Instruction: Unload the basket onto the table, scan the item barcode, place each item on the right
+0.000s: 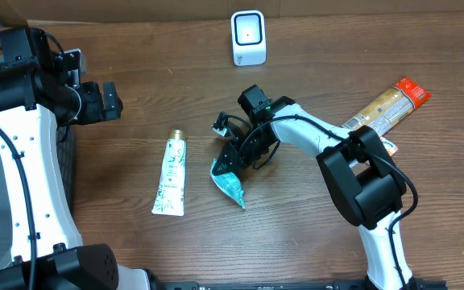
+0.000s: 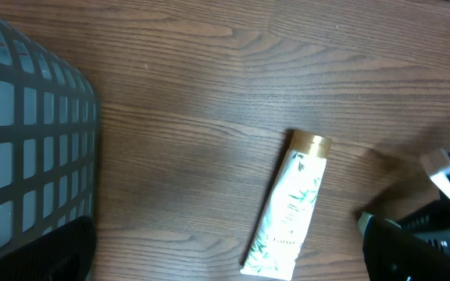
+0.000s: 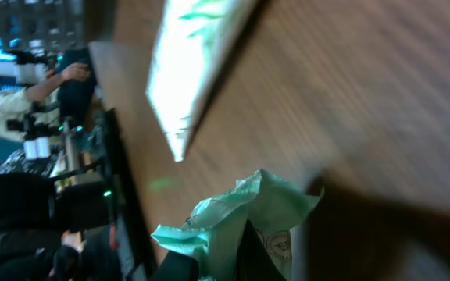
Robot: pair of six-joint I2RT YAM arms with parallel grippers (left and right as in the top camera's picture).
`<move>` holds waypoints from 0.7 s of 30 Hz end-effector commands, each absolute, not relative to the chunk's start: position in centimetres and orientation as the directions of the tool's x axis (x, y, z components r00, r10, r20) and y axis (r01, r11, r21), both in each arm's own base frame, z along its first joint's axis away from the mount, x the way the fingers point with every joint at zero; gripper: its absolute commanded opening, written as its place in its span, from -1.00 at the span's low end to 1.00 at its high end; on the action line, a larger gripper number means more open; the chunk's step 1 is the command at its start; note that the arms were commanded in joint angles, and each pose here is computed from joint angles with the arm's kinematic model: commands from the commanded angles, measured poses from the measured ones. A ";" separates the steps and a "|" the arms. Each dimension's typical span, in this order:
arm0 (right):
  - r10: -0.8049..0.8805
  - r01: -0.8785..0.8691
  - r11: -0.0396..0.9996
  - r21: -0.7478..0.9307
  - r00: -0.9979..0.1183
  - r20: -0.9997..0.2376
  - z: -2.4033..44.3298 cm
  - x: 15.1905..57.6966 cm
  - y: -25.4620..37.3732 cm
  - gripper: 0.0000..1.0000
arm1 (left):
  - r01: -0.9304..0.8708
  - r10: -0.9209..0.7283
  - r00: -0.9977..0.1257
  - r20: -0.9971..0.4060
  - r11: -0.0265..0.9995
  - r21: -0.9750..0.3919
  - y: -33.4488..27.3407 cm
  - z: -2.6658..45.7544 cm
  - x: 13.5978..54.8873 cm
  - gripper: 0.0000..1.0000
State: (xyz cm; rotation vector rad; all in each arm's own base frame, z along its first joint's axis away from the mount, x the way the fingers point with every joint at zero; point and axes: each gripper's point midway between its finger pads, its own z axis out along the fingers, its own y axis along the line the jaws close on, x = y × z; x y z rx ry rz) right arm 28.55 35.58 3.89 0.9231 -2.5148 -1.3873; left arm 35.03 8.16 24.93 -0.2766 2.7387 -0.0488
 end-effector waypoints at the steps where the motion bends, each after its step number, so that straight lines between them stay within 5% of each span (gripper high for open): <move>1: -0.529 -0.438 0.450 0.778 -0.833 -0.163 3.2 30.1 34.5 -0.91 | -0.168 -0.180 -0.901 -0.394 0.984 -0.065 8.1 25.5 35.2 0.99; 4: -0.461 -0.401 0.583 0.707 -0.879 -0.119 1.6 32.3 32.6 -0.60 | -0.168 -0.180 -0.901 -0.394 0.984 -0.065 8.1 25.5 35.2 0.99; 11: -0.370 -0.347 0.676 0.651 -0.923 -0.108 0.7 35.2 29.5 -0.07 | -0.168 -0.180 -0.901 -0.394 0.984 -0.065 8.1 25.5 35.2 1.00; 17: -0.286 -0.299 0.787 0.539 -0.952 -0.111 1.2 39.0 25.3 0.16 | -0.168 -0.180 -0.901 -0.394 0.984 -0.065 8.1 25.5 35.2 0.99; 21: -0.272 -0.291 0.842 0.454 -0.956 -0.109 3.9 40.5 23.3 0.05 | -0.168 -0.180 -0.901 -0.394 0.984 -0.065 8.1 25.5 35.2 0.99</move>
